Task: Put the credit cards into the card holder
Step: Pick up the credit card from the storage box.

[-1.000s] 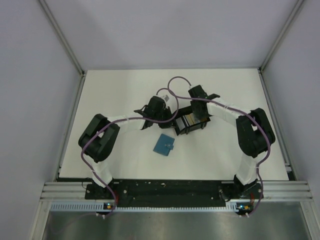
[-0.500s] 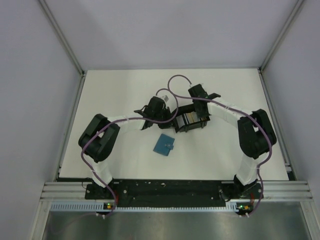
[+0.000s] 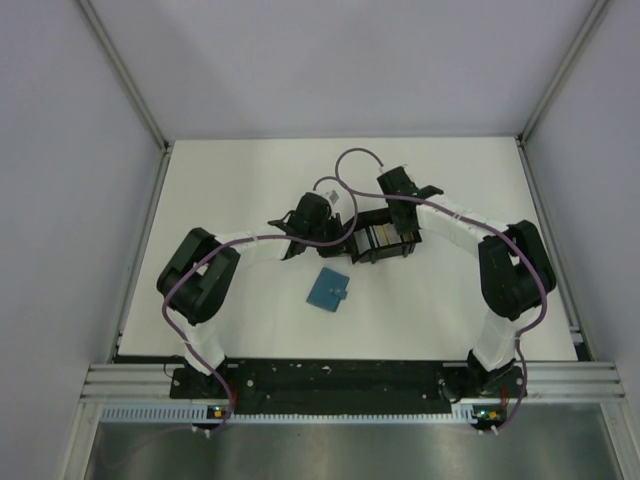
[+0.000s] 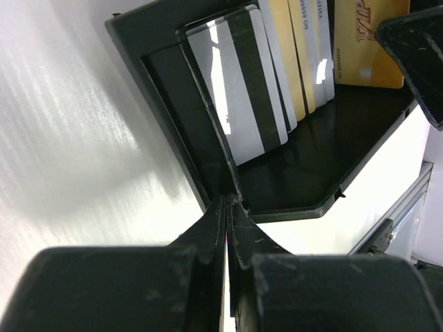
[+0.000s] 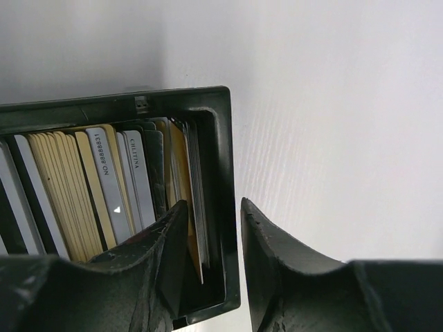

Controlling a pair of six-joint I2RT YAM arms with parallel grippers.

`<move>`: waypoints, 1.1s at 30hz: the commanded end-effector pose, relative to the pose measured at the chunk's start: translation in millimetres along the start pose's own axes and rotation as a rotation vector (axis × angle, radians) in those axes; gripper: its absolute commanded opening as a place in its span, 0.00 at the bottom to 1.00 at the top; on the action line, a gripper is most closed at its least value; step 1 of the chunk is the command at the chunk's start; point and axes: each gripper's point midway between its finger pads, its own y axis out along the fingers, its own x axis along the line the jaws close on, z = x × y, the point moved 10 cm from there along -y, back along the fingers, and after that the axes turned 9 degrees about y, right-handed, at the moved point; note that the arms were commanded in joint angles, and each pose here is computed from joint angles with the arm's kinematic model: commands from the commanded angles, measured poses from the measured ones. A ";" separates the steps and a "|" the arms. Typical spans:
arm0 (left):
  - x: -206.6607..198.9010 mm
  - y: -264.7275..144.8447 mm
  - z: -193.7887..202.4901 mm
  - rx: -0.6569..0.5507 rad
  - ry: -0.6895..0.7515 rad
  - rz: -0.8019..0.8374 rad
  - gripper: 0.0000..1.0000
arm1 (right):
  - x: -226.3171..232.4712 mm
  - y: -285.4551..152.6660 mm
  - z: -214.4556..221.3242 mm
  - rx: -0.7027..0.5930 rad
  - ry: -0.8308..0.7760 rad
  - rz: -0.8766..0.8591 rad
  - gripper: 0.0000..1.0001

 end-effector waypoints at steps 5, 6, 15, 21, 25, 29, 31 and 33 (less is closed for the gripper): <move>-12.8 -1.9 -7.1 -0.031 0.044 0.096 0.00 | 1.7 -5.4 -16.5 -0.062 -0.009 0.027 0.38; -11.7 -2.1 -7.6 -0.033 0.043 0.095 0.00 | 2.6 -4.3 -15.6 -0.058 -0.010 0.020 0.36; -13.9 -1.3 -9.0 -0.035 0.040 0.117 0.00 | 9.2 -0.2 -15.0 -0.035 -0.013 -0.011 0.54; -13.1 -0.9 -8.3 -0.035 0.037 0.103 0.00 | 8.7 9.6 -16.5 -0.045 -0.050 0.097 0.57; -9.3 0.0 -6.2 -0.031 0.024 0.067 0.00 | 3.5 7.1 -19.1 -0.061 -0.053 0.145 0.52; -7.2 -0.5 -5.9 -0.029 0.018 0.044 0.00 | -0.6 -4.2 -25.7 -0.101 -0.049 0.163 0.50; -7.9 -0.6 -4.6 -0.026 0.017 0.043 0.00 | -2.4 -6.9 -27.8 -0.108 -0.049 0.165 0.48; -8.0 -0.8 -5.6 -0.028 0.017 0.045 0.00 | -1.2 -7.3 -28.3 -0.109 -0.057 0.161 0.47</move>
